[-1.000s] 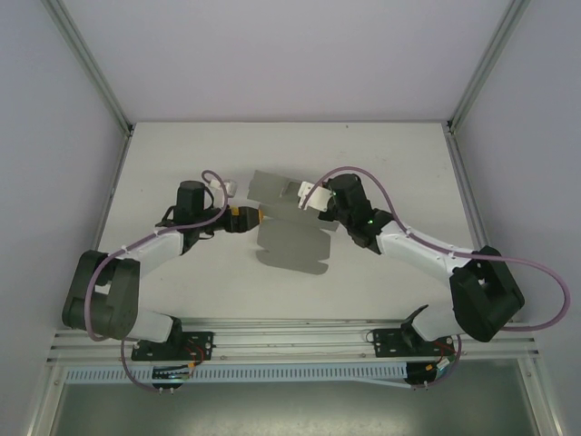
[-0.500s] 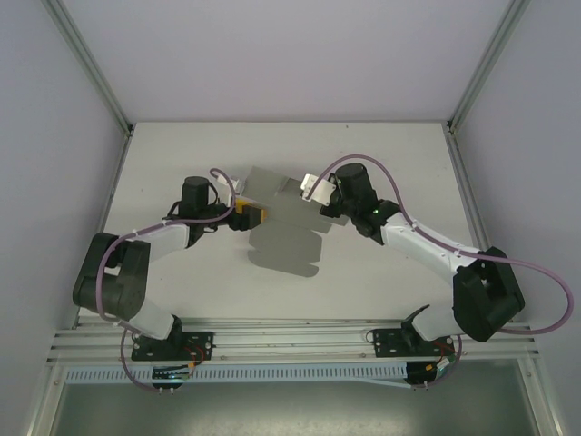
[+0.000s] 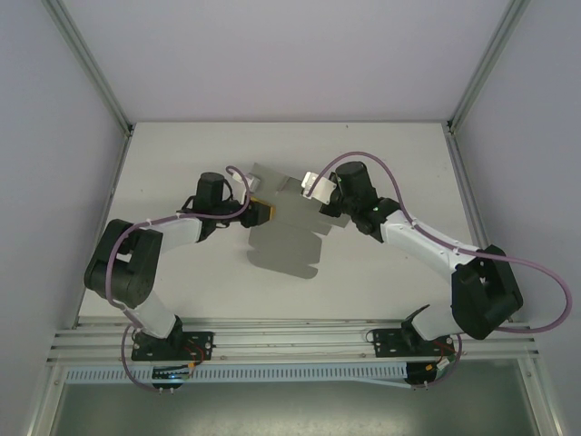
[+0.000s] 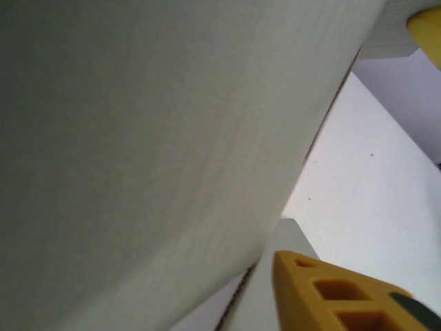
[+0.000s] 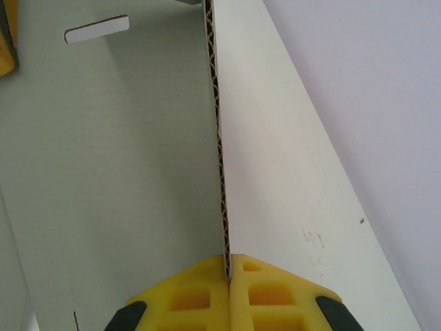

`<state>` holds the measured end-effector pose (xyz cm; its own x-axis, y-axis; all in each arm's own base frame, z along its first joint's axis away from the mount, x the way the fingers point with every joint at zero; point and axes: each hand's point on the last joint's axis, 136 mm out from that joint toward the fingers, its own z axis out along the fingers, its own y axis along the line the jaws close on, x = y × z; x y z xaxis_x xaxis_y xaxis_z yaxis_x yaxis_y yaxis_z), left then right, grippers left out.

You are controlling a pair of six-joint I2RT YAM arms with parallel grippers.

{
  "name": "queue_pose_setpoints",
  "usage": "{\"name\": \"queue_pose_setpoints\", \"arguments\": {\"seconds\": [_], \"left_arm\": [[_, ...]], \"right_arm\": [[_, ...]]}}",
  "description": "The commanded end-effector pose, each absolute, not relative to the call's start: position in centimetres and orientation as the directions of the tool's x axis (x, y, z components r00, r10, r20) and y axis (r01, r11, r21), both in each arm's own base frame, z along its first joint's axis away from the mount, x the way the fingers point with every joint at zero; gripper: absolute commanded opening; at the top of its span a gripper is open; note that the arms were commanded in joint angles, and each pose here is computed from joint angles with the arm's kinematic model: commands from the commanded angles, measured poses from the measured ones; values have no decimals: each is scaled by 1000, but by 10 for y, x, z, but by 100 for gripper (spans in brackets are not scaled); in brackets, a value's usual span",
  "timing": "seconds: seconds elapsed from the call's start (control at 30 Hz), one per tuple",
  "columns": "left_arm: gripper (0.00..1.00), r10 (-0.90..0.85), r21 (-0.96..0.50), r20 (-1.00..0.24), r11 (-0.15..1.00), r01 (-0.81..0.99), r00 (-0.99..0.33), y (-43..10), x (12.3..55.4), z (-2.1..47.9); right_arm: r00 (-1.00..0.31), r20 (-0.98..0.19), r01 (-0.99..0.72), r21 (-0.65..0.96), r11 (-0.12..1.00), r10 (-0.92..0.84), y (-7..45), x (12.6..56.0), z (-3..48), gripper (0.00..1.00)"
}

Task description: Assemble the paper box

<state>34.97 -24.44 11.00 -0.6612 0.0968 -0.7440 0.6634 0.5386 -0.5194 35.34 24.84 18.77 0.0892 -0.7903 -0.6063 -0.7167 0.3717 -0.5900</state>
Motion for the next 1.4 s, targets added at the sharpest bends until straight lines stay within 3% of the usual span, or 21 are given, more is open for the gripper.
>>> {"name": "queue_pose_setpoints", "arguments": {"seconds": [0.0, 0.2, 0.47, 0.73, 1.0, 1.07, 1.37], "left_arm": [[39, 97, -490, -754, 575, 655, -650, -245, 359, 110], [39, 127, -491, -729, 586, 644, -672, -245, 346, 101], [11, 56, -587, -620, 629, 510, -782, -249, 359, 104], [3, 77, -500, -540, 772, 393, -838, -254, 373, 84], [29, 10, -555, -459, 778, 295, -889, -257, 364, 87], [23, 13, -547, -447, 788, 284, -894, -254, 361, 86], [32, 3, -481, -425, 847, 228, -905, -234, 352, 92]], "right_arm": [[106, -649, -703, -585, 405, -753, 257, 358, 211, 0], [84, -641, -689, -591, 420, -763, 252, 361, 209, 0], [105, -626, -669, -619, 411, -772, 260, 358, 212, 0], [84, -624, -678, -607, 414, -777, 276, 352, 204, 0], [60, -524, -632, -678, 374, -849, 280, 348, 189, 0], [52, -507, -627, -687, 367, -860, 277, 347, 185, 0], [26, -446, -612, -714, 339, -895, 264, 353, 173, 0]]}}
